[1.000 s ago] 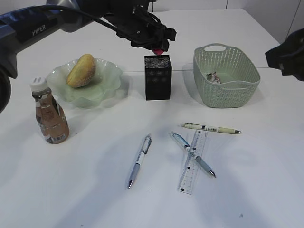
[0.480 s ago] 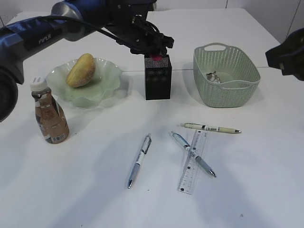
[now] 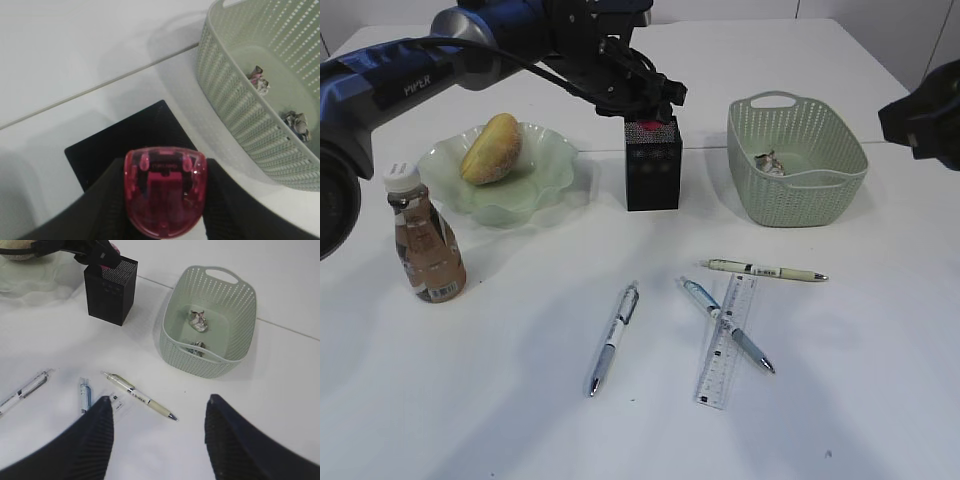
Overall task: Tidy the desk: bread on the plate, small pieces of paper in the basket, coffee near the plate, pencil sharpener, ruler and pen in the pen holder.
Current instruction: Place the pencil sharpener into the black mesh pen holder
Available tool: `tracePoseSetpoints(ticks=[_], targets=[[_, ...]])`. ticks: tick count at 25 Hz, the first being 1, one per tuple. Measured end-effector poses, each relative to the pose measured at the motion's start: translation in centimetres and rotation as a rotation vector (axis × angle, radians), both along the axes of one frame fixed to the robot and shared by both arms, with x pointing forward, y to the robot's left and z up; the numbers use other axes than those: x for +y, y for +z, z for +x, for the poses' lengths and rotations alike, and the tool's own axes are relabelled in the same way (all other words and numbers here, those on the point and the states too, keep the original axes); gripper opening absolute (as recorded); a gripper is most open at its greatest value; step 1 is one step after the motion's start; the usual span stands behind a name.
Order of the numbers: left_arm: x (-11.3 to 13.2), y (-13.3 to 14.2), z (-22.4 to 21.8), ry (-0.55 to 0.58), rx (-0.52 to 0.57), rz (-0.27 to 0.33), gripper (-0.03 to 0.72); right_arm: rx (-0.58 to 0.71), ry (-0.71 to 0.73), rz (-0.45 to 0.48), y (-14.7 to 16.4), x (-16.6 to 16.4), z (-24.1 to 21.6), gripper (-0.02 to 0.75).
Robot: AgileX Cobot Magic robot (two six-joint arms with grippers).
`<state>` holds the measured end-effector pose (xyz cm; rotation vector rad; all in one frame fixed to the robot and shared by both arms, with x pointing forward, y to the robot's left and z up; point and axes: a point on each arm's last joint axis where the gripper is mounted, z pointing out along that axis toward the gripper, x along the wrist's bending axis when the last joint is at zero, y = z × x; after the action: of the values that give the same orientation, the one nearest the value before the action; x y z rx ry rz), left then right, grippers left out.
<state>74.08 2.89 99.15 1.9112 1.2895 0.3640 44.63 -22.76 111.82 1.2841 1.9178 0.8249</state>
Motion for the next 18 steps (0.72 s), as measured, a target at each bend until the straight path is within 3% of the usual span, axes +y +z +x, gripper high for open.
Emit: tracePoseSetpoints(ticks=[18], targets=[[-0.01,0.00,0.00,0.000,0.001,-0.002,0.304,-0.009,0.004,0.004,0.07,0.05,0.04,0.459]])
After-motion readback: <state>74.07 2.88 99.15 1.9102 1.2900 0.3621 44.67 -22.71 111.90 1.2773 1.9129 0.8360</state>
